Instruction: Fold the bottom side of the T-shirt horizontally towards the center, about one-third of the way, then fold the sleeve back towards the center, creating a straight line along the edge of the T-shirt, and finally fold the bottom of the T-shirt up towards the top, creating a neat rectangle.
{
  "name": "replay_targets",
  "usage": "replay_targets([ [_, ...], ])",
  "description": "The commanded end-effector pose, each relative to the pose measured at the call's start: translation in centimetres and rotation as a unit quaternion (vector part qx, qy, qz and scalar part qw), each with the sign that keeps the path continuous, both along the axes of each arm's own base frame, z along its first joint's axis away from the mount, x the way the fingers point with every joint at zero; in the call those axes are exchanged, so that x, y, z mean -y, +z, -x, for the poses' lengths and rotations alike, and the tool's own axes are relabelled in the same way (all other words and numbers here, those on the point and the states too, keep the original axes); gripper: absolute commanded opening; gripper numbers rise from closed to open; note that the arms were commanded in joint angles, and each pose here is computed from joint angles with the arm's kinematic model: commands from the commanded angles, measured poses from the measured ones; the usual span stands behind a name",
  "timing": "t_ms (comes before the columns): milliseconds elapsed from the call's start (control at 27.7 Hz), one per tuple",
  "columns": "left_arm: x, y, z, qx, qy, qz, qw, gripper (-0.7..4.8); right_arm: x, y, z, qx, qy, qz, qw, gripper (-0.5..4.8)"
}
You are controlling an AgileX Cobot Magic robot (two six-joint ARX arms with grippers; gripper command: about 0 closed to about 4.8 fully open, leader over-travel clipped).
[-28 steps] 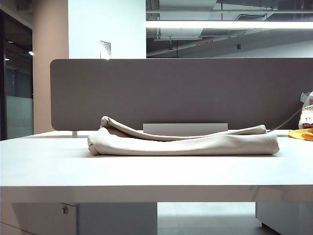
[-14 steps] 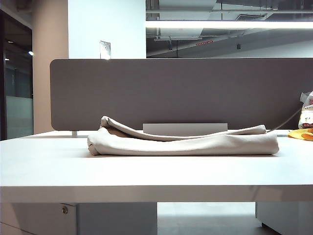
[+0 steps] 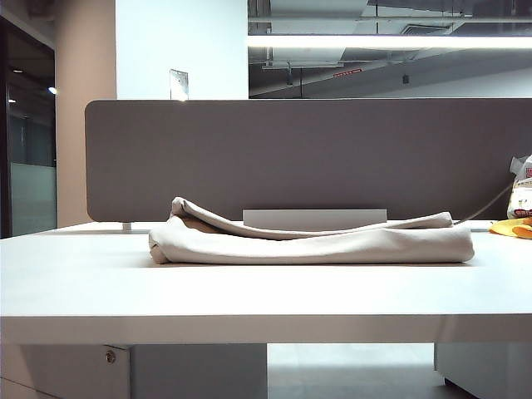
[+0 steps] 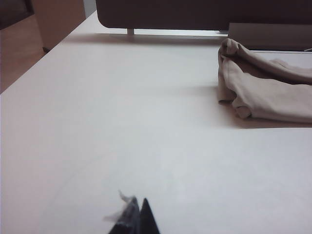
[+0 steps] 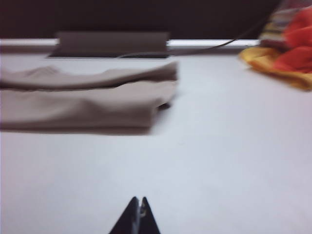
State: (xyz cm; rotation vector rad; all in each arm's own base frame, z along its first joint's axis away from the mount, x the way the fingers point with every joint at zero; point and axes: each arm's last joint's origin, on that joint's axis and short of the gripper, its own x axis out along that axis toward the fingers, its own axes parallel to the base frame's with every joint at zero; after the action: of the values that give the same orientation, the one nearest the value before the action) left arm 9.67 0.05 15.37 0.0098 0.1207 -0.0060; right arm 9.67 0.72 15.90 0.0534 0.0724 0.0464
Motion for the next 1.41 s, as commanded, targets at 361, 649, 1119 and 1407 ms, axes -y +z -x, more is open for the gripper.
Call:
replay_targets([
  [361, 0.0, 0.0, 0.0, 0.003, 0.002, -0.004, 1.0, -0.04, 0.2, -0.9, 0.1, -0.043, -0.023, 0.017, 0.999, -0.01],
  [649, 0.0, 0.0, 0.0, 0.003, 0.002, -0.004, 1.0, -0.04, 0.8, -1.1, 0.1, -0.051, -0.048, 0.035, 0.997, -0.01],
  [1119, 0.0, 0.0, 0.0, 0.003, 0.002, -0.004, 1.0, -0.04, 0.6, -1.0, 0.0, -0.046, -0.015, 0.037, 0.998, -0.01],
  [1407, 0.0, 0.0, 0.0, 0.003, 0.002, -0.004, 1.0, -0.04, 0.6, -1.0, 0.1, -0.046, -0.015, 0.037, 0.998, -0.01],
])
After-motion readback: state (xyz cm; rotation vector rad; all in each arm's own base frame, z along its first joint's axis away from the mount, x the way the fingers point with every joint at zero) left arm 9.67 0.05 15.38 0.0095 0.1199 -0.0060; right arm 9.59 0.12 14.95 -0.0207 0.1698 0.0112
